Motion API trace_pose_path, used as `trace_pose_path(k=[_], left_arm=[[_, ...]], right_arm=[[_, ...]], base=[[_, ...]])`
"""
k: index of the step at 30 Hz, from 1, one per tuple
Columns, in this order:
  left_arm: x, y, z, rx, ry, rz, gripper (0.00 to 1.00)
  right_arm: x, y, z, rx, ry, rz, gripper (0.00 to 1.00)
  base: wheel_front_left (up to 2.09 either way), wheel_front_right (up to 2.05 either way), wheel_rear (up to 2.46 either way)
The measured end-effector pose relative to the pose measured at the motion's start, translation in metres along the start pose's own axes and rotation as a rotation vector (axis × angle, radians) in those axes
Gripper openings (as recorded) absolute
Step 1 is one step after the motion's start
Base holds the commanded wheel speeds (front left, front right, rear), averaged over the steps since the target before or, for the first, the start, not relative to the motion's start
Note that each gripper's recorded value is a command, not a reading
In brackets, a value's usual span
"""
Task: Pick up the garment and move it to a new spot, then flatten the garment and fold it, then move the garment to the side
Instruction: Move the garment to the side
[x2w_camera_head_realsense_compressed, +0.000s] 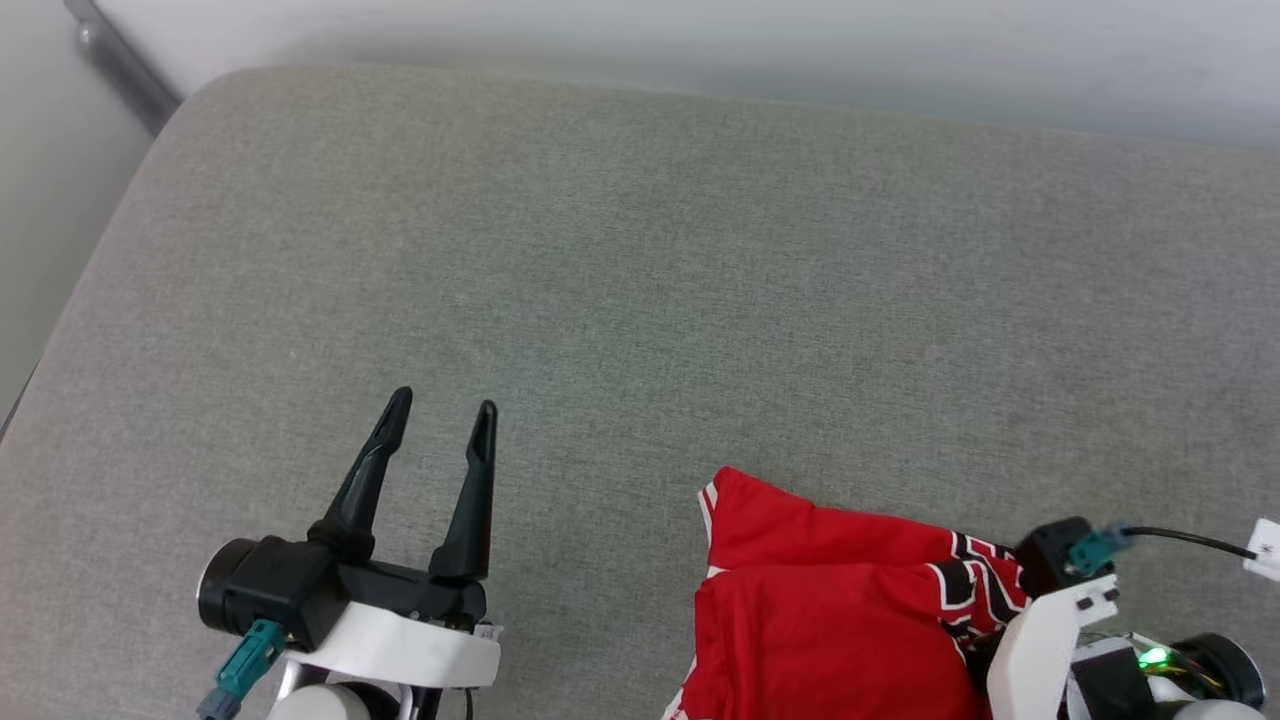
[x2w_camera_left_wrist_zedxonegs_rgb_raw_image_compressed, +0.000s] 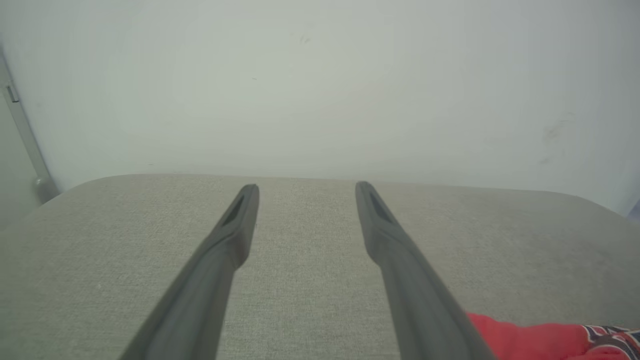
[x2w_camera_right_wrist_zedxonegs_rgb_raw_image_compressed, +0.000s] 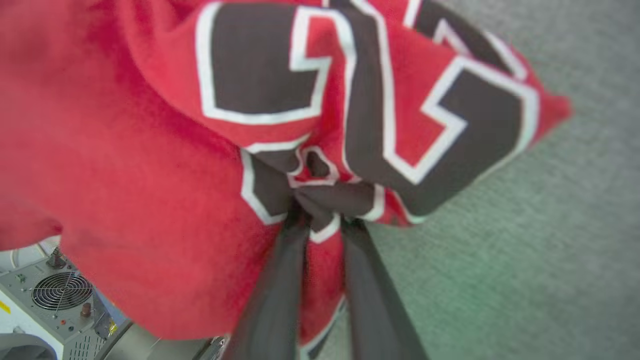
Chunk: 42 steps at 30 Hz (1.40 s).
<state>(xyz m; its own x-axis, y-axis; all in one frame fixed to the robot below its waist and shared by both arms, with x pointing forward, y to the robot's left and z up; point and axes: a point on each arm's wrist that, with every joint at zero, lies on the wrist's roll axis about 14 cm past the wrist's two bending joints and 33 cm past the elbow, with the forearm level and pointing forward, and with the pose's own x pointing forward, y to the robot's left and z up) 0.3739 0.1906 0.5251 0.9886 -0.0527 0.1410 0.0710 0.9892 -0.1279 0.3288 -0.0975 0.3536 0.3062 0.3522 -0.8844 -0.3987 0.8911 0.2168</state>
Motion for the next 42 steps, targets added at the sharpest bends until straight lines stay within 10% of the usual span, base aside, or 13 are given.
trace_pose_path(k=[17, 29, 42], left_arm=[[0.035, -0.109, -0.02, -0.093, 0.017, -0.341, 1.0], [0.072, -0.197, -0.06, -0.141, 0.036, -0.654, 1.0], [0.092, -0.201, -0.12, -0.193, 0.106, -0.713, 1.0]], right_arm=[[-0.09, -0.116, 0.059, -0.534, -0.102, -0.473, 0.0], [-0.165, -0.268, 0.018, -0.396, 0.029, -0.783, 0.0], [-0.187, -0.367, -0.05, -0.248, 0.223, -0.956, 0.0]], base=[[0.0, 0.0, 0.0], [0.0, 0.0, 0.0], [0.0, 0.0, 0.0]])
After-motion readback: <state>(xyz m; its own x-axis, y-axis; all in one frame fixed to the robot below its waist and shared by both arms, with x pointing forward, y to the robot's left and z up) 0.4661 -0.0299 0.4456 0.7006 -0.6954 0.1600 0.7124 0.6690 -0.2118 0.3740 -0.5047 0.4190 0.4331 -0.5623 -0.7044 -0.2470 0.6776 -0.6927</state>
